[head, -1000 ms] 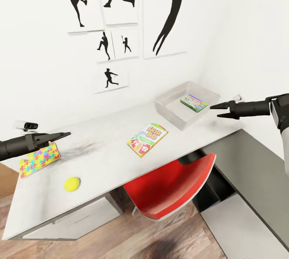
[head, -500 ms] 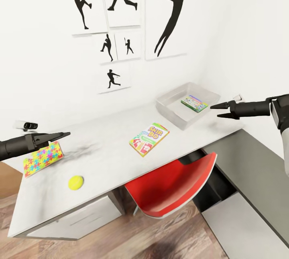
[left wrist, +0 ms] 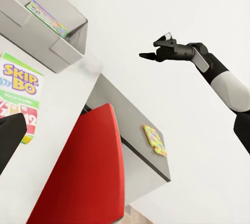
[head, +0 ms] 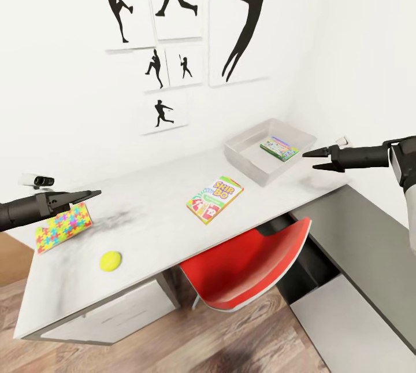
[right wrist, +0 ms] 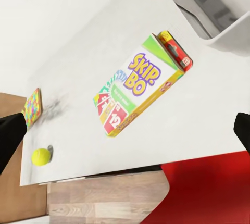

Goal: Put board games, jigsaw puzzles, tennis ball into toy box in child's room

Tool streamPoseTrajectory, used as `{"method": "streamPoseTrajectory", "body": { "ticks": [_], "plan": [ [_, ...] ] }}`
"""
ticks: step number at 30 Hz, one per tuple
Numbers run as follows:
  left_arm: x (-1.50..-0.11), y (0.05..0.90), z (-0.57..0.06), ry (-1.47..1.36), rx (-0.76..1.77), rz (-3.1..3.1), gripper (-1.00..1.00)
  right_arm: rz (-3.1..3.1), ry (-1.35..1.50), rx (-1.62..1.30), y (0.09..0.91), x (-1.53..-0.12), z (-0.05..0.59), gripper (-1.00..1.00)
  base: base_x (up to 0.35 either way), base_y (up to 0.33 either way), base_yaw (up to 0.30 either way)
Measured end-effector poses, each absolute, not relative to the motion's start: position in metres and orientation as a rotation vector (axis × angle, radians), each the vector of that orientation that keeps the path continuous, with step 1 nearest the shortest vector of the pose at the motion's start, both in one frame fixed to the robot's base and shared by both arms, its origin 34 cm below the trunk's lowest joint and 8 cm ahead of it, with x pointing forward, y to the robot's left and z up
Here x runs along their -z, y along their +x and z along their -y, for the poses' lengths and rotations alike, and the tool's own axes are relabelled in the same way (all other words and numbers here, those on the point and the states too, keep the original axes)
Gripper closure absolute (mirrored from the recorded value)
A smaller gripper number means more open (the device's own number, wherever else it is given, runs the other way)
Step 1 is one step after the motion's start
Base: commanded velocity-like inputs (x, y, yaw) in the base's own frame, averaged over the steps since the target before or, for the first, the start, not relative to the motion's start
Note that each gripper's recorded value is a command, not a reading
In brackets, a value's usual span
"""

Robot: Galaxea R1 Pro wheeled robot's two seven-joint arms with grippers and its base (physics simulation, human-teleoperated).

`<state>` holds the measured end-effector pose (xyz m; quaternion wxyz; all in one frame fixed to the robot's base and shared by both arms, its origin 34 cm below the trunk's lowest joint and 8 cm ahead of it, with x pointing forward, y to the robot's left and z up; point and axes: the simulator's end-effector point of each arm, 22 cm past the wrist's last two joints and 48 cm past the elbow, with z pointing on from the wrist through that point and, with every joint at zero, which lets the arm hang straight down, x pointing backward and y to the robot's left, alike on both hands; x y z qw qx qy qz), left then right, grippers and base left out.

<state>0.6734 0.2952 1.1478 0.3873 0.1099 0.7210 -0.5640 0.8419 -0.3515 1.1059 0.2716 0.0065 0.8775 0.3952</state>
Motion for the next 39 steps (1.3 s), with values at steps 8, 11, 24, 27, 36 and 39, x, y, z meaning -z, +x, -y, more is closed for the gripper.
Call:
{"method": "streamPoseTrajectory", "body": {
  "ticks": [8, 11, 24, 27, 36, 39],
  "plan": [
    [-1.154, 0.672, -0.295, 0.288, 1.431, -1.826, -1.00, -2.356, 0.015, -1.066, 0.839, -1.111, 0.351, -1.00, -0.002, 0.144, -0.079],
    [-1.156, 0.671, -0.295, 0.291, 1.428, -1.822, -1.00, -2.353, 0.014, -1.066, 0.838, -1.113, 0.351, -1.00, -0.001, 0.059, -0.097],
    [-1.171, 0.668, -0.307, 0.296, 1.390, -1.803, -1.00, -2.344, 0.016, -1.073, 0.831, -1.120, 0.352, -1.00, -0.001, 0.013, -0.104],
    [-1.176, 0.668, -0.312, 0.291, 1.376, -1.793, -1.00, -2.340, 0.024, -1.085, 0.828, -1.119, 0.352, -1.00, -0.049, 0.001, -0.106],
    [-1.185, 0.665, -0.318, 0.292, 1.357, -1.781, -1.00, -2.317, 0.030, -1.087, 0.821, -1.121, 0.354, -1.00, -0.052, -0.012, -0.106],
    [-1.188, 0.664, -0.322, 0.295, 1.346, -1.784, -1.00, -2.307, 0.027, -1.077, 0.818, -1.123, 0.356, -1.00, -0.013, -0.005, -0.109]
  ]
}}
